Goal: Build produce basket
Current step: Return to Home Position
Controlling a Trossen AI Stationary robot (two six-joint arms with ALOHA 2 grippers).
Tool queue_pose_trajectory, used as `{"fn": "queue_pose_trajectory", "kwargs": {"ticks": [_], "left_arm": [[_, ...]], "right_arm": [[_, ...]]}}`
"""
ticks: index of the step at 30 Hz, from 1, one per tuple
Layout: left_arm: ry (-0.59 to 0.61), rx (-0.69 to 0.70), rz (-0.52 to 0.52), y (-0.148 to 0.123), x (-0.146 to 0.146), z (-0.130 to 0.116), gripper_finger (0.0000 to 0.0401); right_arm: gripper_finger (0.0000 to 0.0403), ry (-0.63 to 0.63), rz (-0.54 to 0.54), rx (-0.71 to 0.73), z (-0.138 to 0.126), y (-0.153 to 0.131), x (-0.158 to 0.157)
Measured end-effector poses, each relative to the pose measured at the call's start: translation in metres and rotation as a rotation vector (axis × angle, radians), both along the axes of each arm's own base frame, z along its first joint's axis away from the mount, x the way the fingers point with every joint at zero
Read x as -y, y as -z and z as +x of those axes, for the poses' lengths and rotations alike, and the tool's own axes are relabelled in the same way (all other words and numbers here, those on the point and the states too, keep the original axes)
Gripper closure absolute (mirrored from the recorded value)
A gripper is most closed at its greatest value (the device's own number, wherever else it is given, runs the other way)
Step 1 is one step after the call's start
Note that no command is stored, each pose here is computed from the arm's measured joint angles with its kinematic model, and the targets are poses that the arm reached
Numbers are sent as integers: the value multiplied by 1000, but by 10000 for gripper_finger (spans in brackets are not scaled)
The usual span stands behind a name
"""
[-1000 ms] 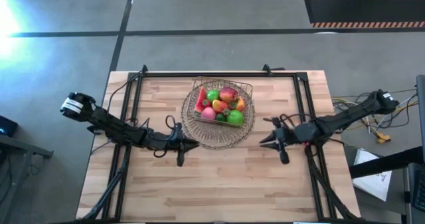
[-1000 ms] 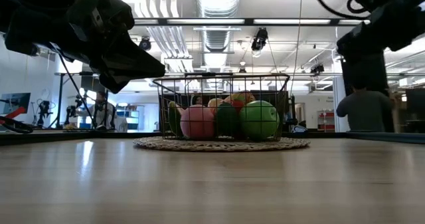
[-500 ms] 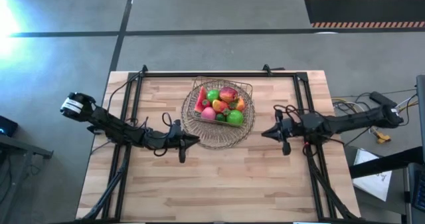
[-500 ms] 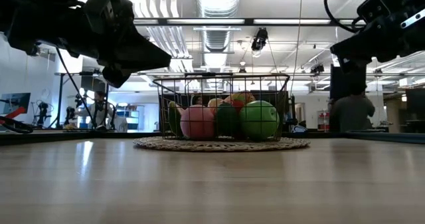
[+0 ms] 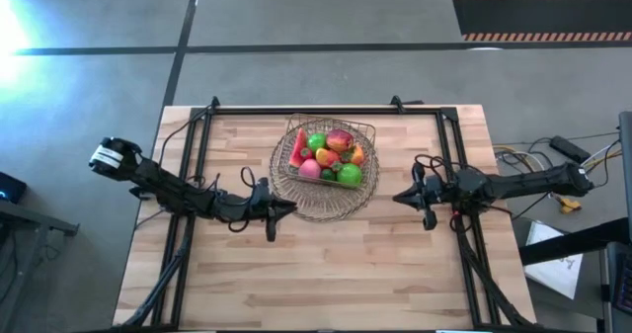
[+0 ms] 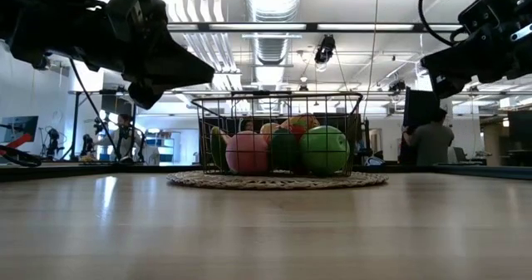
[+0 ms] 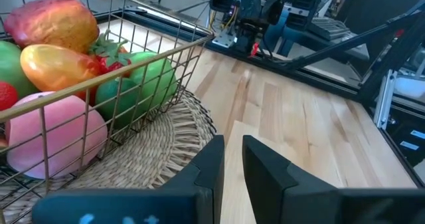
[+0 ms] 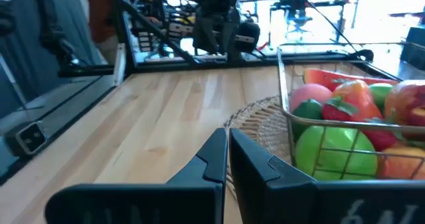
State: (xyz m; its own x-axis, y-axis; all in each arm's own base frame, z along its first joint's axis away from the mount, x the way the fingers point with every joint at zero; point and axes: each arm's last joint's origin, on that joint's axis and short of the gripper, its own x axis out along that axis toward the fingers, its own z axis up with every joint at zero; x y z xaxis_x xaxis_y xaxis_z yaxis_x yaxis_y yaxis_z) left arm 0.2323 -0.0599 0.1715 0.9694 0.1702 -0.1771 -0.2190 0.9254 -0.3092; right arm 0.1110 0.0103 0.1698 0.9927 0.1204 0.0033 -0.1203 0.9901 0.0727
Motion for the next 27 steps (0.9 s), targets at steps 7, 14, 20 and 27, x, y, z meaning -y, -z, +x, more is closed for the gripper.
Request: {"fn": "queue_pose_trajectory", "kwargs": {"ticks": [7, 14, 20, 27], "left_arm": [[-1, 15, 4, -3, -2, -5, 363], [-8, 61, 5, -11, -9, -22, 363], [-28, 124, -12, -11, -23, -49, 363], [-21, 233, -40, -7, -53, -79, 380]], "right_arm": [[394, -75, -33, -9, -5, 2, -2], [394, -68, -37, 5, -12, 2, 0], [394, -102, -79, 55, -15, -1, -1], [394, -103, -92, 26, -13, 1, -1]]}}
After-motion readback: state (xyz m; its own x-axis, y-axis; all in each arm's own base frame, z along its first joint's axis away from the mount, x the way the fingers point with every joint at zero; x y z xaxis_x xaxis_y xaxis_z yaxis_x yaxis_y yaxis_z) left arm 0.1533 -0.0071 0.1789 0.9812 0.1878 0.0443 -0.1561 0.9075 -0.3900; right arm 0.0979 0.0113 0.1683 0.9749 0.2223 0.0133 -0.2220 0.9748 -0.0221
